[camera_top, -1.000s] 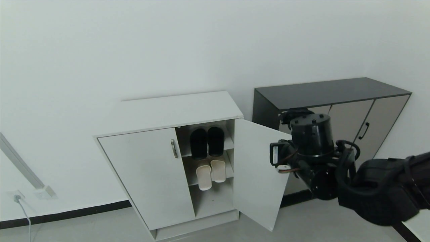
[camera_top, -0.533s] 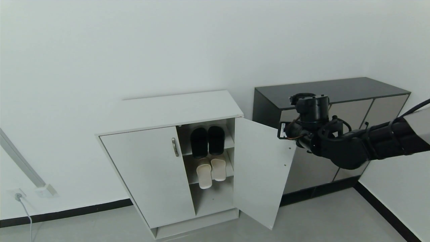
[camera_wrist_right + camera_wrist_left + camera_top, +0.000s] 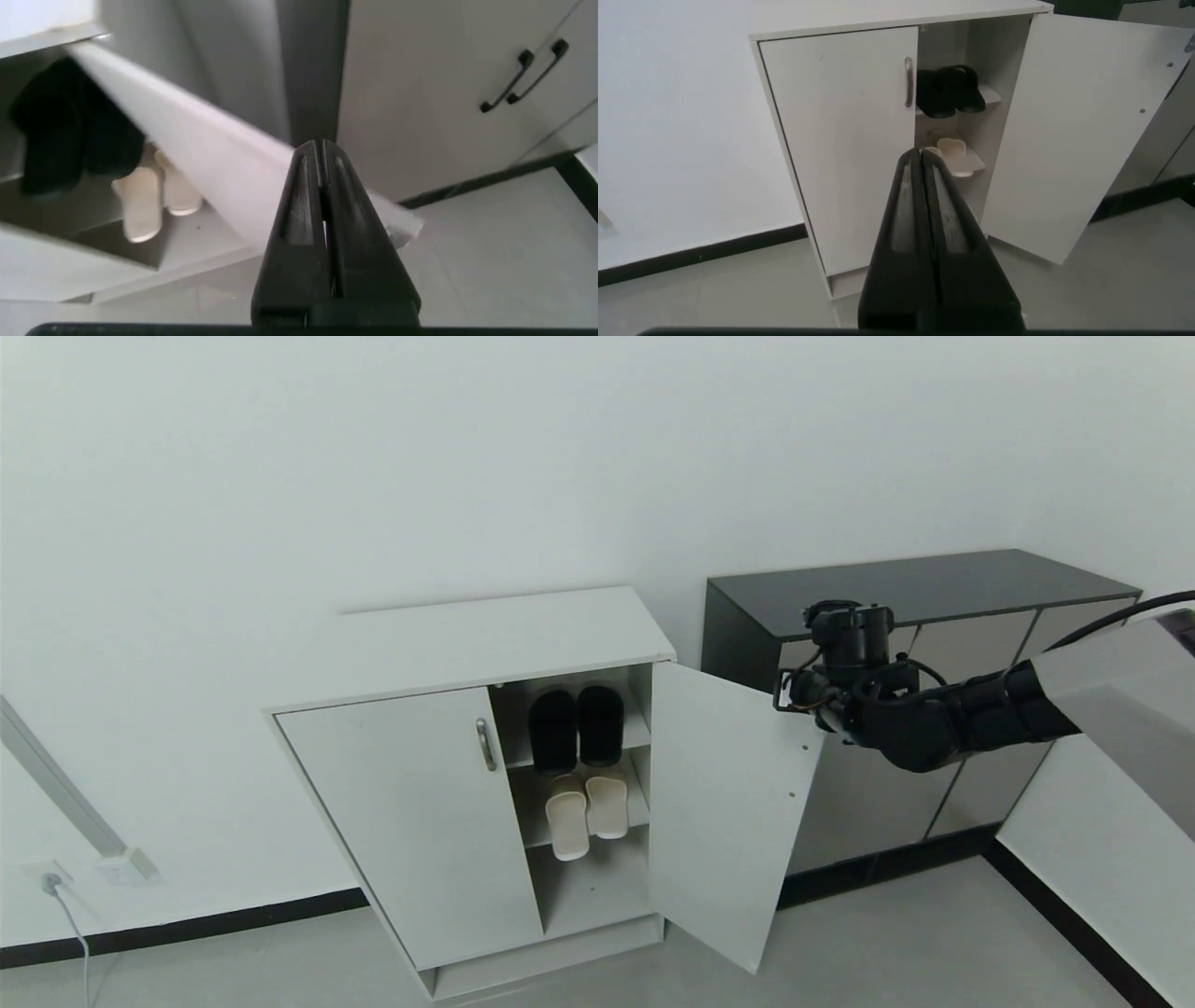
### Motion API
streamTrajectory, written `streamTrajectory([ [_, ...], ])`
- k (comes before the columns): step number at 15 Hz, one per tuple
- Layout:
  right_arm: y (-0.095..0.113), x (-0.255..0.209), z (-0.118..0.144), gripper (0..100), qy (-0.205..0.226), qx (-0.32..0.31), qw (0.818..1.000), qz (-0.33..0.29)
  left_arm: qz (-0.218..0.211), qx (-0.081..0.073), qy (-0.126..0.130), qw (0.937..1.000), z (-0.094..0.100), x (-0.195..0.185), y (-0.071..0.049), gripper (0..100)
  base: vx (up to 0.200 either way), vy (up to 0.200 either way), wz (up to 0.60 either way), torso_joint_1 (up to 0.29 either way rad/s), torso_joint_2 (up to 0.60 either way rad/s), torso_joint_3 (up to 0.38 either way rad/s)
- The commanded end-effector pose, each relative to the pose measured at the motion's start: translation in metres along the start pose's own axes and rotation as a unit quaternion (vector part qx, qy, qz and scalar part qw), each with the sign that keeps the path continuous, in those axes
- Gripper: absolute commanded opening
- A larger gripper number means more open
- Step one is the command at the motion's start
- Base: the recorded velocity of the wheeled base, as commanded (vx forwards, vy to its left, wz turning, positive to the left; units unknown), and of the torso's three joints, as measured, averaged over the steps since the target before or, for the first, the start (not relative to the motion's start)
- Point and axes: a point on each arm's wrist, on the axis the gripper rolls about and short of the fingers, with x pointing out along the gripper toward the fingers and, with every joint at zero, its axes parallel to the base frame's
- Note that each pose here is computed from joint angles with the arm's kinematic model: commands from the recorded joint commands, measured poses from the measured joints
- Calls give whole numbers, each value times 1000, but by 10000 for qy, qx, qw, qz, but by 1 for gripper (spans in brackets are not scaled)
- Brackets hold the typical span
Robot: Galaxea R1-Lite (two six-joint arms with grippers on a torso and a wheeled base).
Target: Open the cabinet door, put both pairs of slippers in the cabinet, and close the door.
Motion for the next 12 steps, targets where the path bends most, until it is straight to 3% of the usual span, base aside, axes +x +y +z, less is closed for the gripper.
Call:
streamTrajectory([
  [1,-2,17,-10,0,74,-15,9999,-84,-2,-1,5,10000,0,0,0,0,0,0,0,0,0,0],
  [12,-11,25,-12,0,216,-30,9996,-164,-2,-1,5,10000,0,0,0,0,0,0,0,0,0,0],
])
